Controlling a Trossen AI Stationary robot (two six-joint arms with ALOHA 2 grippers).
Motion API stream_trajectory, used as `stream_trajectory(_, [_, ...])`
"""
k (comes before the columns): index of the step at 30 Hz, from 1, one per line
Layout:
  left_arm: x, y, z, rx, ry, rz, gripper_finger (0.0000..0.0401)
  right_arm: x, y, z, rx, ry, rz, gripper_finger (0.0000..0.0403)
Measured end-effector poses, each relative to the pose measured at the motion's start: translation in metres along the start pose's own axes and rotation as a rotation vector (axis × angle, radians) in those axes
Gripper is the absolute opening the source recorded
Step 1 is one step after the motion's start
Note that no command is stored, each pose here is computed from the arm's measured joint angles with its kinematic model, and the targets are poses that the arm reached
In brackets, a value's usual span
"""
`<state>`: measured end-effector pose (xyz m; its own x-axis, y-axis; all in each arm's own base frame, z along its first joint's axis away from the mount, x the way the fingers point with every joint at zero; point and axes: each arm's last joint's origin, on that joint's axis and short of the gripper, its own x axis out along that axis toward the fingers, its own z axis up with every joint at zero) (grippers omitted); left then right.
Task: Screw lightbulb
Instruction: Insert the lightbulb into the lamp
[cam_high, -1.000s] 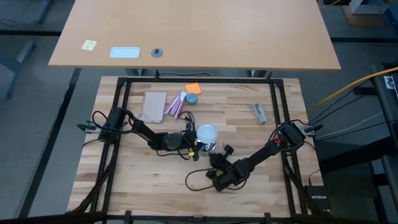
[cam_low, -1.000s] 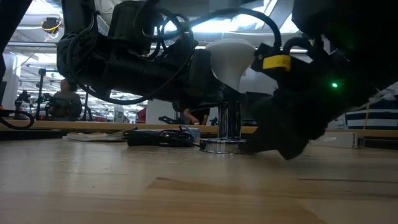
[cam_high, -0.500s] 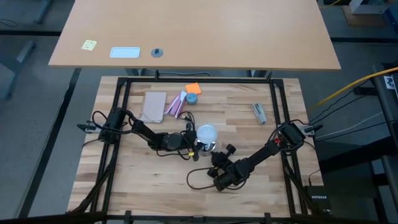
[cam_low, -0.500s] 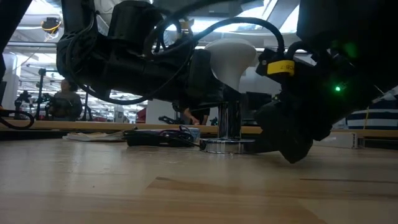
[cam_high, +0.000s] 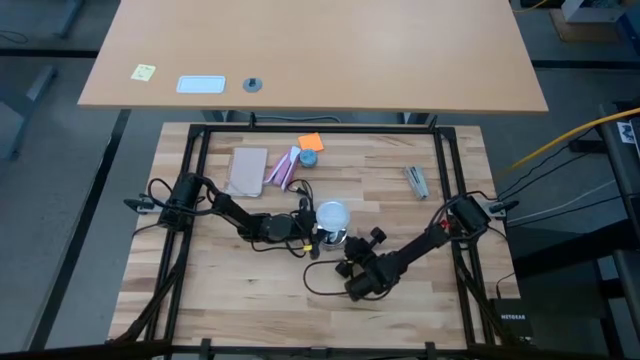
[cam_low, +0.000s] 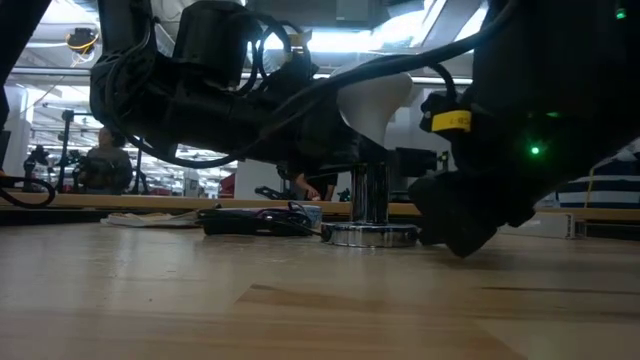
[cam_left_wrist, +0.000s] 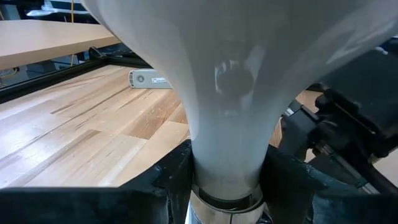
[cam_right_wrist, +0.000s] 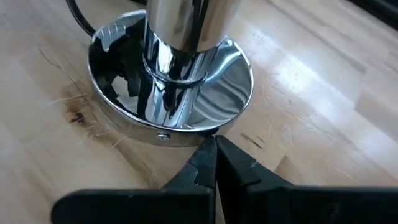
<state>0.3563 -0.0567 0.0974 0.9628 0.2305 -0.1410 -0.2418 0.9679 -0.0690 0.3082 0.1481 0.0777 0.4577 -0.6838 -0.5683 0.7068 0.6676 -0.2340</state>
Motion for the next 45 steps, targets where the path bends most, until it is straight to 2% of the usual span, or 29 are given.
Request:
stream_trajectory(6, [0.000, 0.000, 0.000, 0.002, 0.000, -0.002, 0.0155, -0.009, 0.004, -0.006, -0.015, 0.027, 0.043, 0.0005])
stream_trajectory(12, [0.000, 0.000, 0.000, 0.003, 0.001, -0.004, 0.0155, -0.029, 0.012, -0.017, -0.033, -0.012, 0.108, 0.0005])
stream_trajectory(21, [0.000, -0.001, 0.000, 0.003, 0.001, -0.005, 0.0155, -0.028, 0.025, -0.006, -0.015, -0.101, 0.173, 0.0005])
stream_trajectory(35, [-0.001, -0.002, 0.000, 0.005, 0.001, -0.006, 0.0155, -0.006, 0.014, 0.002, -0.075, -0.013, 0.115, 0.0005])
stream_trajectory(45, [-0.001, -0.003, 0.000, 0.007, 0.001, -0.004, 0.0155, -0.003, 0.011, 0.003, -0.035, -0.022, 0.083, 0.0005])
